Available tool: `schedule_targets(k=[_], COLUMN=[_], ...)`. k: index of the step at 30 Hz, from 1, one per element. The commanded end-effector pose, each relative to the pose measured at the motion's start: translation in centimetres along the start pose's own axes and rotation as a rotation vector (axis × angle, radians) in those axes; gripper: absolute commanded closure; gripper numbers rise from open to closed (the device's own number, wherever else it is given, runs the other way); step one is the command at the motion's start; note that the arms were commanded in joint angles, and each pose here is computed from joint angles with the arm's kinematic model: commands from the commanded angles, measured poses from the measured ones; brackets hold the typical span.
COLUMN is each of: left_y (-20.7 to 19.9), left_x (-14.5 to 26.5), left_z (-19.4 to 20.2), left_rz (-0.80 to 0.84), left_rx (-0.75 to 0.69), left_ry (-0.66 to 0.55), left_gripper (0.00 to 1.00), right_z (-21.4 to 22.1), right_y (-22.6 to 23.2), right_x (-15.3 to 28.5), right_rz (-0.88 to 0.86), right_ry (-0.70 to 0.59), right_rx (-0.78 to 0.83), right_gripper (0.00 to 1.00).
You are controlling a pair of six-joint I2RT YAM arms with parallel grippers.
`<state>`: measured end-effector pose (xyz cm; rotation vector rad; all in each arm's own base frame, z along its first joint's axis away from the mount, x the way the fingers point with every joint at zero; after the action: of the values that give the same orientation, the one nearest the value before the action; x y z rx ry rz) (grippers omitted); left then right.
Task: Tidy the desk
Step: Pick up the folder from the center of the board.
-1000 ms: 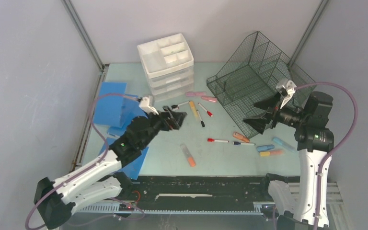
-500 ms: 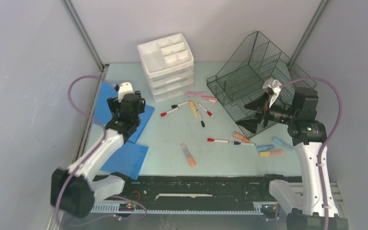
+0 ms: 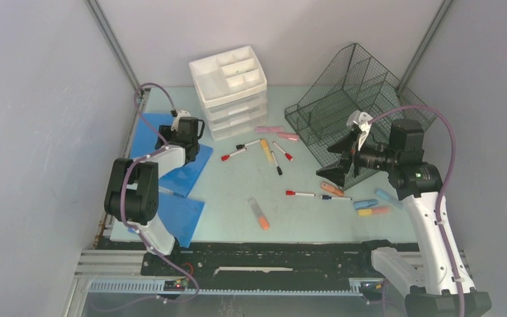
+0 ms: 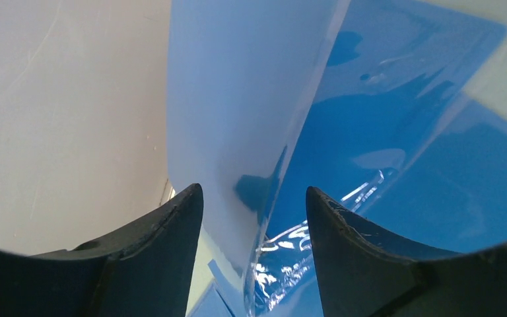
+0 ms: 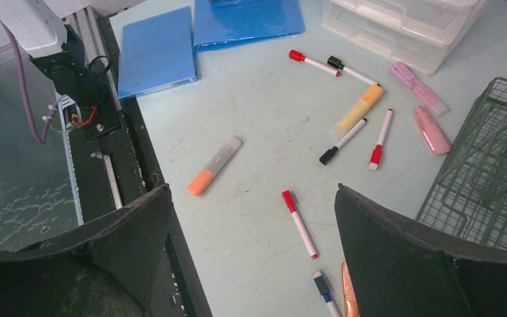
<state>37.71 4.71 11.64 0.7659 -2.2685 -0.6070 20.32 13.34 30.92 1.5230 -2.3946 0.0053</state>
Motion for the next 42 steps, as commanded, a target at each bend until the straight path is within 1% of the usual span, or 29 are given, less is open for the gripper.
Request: schedule_targets(k=[1,5,7,8,11,12,14,16,17,21,25,29,32,37,42], left_y=[0.6,0.2,0.3,0.3,0.8,1.0,1.6,2.3,2.8,4.6,6.3,7.6,7.8,6.9,6.1], left_x=[-2.1,-2.5,-2.8,-2.9,-3.0,-2.9,-2.6,-2.1,-1.8,0.8,5.7,10.5,13.9,19.2,23.4], left_z=[-0.5,0.1,0.4,0.7,0.8,0.7,0.3,-0.2,-0.5,-2.0,-4.0,-4.8,-4.8,-3.9,-2.7], left_rz=[-0.036,-0.027,-0.032,-0.034,-0.059,-0.069,-0.085,-0.095,-0.103,-0.105,-0.046,0.051,0.181,0.510,0.759], left_rx=[0.023,0.007,0.014,0.016,0.034,0.041,0.055,0.066,0.074,0.138,0.229,0.313,0.379,0.540,0.667], left_ry=[0.027,0.055,0.071,0.078,0.084,0.081,0.070,0.053,0.044,-0.015,-0.119,-0.206,-0.258,-0.285,-0.284], left_gripper=[0.35,0.37,0.43,0.47,0.64,0.71,0.88,0.97,1.00,1.00,1.00,1.00,1.00,1.00,1.00], right_z=[-0.3,-0.3,-0.4,-0.4,-0.4,-0.4,-0.5,-0.6,-0.6,-0.6,-0.5,-0.6,-0.5,0.1,1.2], right_y=[0.2,0.3,0.3,0.4,0.5,0.5,0.6,0.7,0.8,1.0,1.3,1.9,2.7,4.9,6.6], right_x=[-0.1,-0.1,-0.1,0.0,0.0,0.0,0.1,0.1,0.1,0.1,-0.1,-0.2,-0.5,-2.0,-4.4], right_rz=[0.005,0.005,0.006,0.006,0.003,0.003,0.000,-0.004,-0.004,-0.018,-0.036,-0.074,-0.135,-0.320,-0.403], right_ry=[-0.002,0.001,0.001,0.000,-0.002,-0.003,-0.005,-0.008,-0.010,-0.010,-0.010,-0.014,-0.016,-0.038,0.022], right_rx=[0.047,0.051,0.054,0.056,0.057,0.058,0.060,0.062,0.064,0.060,0.055,0.047,0.022,-0.060,-0.093], right_gripper=[0.00,0.00,0.00,0.00,0.00,0.00,0.00,0.00,0.00,0.00,0.00,0.00,0.00,0.00,0.00])
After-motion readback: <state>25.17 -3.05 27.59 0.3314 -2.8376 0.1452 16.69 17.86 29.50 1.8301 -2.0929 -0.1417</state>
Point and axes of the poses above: each gripper's point midway between its finger pads, its own x axis back along the fingers, its own y axis along the line the jaws close on, z = x × y, the point moved 3 cm from there along x, back along the fingers, and after that the axes turned 1 degree about -x, right-handed, at the moved point
